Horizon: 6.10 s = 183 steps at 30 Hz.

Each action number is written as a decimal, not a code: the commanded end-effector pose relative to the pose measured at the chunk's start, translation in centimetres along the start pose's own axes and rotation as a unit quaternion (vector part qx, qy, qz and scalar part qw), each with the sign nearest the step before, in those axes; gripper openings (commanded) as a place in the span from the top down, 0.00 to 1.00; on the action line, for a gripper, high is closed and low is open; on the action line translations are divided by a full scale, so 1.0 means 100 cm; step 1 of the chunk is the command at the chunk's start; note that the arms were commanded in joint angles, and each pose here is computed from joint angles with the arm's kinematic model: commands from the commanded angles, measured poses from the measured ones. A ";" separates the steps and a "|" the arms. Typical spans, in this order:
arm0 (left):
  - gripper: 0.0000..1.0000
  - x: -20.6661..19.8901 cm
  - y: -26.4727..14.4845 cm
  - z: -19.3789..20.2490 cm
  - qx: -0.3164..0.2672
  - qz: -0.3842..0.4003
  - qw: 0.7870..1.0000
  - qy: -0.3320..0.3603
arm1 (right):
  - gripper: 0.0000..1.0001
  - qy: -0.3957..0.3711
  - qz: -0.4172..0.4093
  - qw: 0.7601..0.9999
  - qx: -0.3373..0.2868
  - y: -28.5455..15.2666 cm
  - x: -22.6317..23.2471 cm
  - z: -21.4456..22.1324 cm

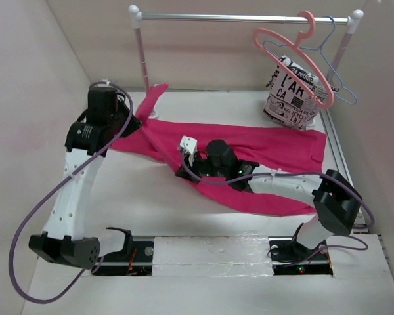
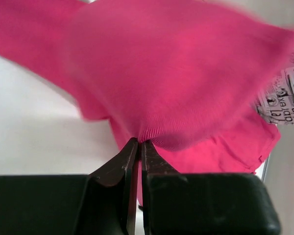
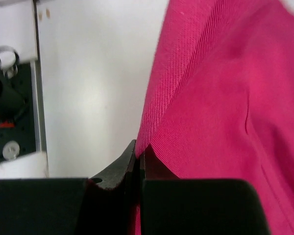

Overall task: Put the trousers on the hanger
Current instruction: Flatten out the trousers at the center of the board.

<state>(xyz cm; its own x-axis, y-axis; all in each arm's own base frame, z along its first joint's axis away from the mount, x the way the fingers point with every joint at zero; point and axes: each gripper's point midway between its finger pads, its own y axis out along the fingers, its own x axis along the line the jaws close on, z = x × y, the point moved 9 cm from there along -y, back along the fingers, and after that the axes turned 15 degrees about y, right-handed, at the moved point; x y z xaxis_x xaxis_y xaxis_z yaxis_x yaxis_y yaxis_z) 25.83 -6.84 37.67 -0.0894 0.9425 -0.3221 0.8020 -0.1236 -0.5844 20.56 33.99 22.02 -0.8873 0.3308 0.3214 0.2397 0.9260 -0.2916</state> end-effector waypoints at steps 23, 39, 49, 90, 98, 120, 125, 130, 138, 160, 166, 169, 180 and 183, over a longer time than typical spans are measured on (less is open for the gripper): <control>0.48 0.069 0.027 0.075 -0.021 -0.177 0.984 0.007 | 0.43 0.040 -0.018 0.968 0.247 -0.051 0.017 0.125; 0.33 -0.048 0.101 0.119 0.176 0.000 0.920 0.351 | 0.23 0.043 -0.052 0.961 0.268 -0.057 0.044 0.145; 0.67 -0.052 0.075 0.196 0.266 -0.045 0.870 0.412 | 0.34 0.032 0.010 0.990 0.140 -0.121 0.062 0.085; 1.00 -0.010 0.084 0.245 0.215 -0.227 0.918 0.242 | 0.57 0.074 0.197 0.975 0.068 -0.206 0.038 0.077; 1.00 0.009 -0.020 0.070 -0.048 -0.199 0.978 0.025 | 0.93 0.149 0.302 0.936 0.100 -0.223 -0.001 0.100; 1.00 0.077 -0.149 0.006 -0.294 -0.276 0.910 -0.099 | 0.43 0.170 0.271 0.930 0.180 -0.118 -0.084 0.091; 1.00 0.072 -0.156 -0.011 -0.324 -0.274 0.900 -0.099 | 0.45 0.229 0.249 0.906 0.253 -0.130 -0.059 0.163; 1.00 0.068 -0.152 -0.019 -0.336 -0.263 0.900 -0.093 | 0.48 0.269 0.229 0.890 0.287 -0.142 -0.025 0.194; 1.00 0.077 -0.147 -0.001 -0.325 -0.281 0.900 -0.075 | 0.48 0.301 0.219 0.885 0.280 -0.180 0.009 0.196; 1.00 0.052 -0.102 0.036 -0.249 -0.125 0.960 0.021 | 0.38 0.393 0.576 0.716 -0.044 -0.340 -0.135 0.100; 1.00 0.042 -0.093 0.055 -0.221 -0.075 0.972 0.037 | 0.18 0.407 0.611 0.679 0.016 -0.375 -0.201 0.113; 1.00 0.042 -0.089 0.058 -0.214 -0.077 0.973 0.049 | 0.15 0.425 0.612 0.667 0.024 -0.377 -0.214 0.129; 1.00 0.049 -0.100 0.044 -0.243 -0.137 0.958 0.068 | 0.92 0.456 0.575 0.679 -0.002 -0.371 -0.230 0.145; 1.00 0.051 -0.097 0.051 -0.233 -0.141 0.959 0.076 | 1.00 0.423 0.595 0.683 0.004 -0.387 -0.241 0.117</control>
<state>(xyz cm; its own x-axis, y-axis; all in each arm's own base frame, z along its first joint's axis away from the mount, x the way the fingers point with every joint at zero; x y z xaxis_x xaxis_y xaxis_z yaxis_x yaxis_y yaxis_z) 14.74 -2.69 36.57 -0.2663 0.9619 -0.0626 0.9299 0.2393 -0.2792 24.98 -9.75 10.95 0.5338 0.7987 0.2777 0.4706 -0.0078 -0.8823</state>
